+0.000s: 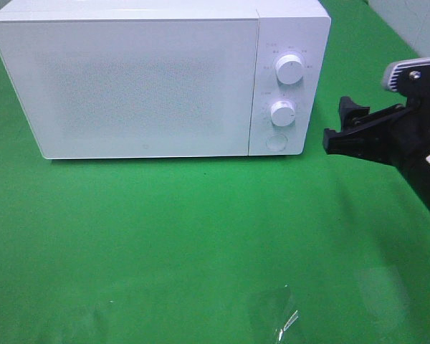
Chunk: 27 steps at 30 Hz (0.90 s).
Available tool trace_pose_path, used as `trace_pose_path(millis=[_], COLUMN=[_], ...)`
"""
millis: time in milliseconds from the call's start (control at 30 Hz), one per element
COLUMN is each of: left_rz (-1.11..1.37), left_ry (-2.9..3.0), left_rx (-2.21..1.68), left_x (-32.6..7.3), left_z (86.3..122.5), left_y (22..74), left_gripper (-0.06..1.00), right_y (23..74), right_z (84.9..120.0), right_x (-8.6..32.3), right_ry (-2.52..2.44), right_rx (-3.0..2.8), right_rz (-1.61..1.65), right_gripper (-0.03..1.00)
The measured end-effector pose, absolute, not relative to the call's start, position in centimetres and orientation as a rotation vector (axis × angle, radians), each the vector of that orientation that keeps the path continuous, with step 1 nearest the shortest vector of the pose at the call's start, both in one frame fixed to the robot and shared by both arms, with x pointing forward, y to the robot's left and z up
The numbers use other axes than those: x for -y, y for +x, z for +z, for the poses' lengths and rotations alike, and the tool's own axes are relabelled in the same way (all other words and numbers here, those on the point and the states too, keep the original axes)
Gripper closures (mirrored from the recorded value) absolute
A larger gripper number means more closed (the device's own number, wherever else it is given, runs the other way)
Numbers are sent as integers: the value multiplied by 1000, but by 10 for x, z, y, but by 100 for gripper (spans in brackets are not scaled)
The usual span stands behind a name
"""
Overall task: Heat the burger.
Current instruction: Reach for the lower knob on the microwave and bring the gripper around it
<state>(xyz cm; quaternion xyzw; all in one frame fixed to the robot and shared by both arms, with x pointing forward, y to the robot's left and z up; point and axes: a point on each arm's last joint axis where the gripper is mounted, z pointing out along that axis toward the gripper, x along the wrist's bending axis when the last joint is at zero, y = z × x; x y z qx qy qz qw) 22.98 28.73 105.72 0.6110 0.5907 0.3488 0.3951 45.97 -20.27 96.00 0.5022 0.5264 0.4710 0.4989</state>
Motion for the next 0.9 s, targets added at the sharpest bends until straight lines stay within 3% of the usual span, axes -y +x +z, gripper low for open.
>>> trace_pose_path(millis=[333,900], left_rz=[884,884], left_ry=[1549,1549], left_rx=[-1498,-1498], left_x=[-287,-287], left_z=[1057,1057], left_y=[230,230], left_gripper=[1,1], right_y=[474,498], right_z=[946,921], right_x=[163,140], right_ry=[1165,1174], right_rx=[-1327,-1363], right_rz=[1170,1137], right_gripper=[20,20])
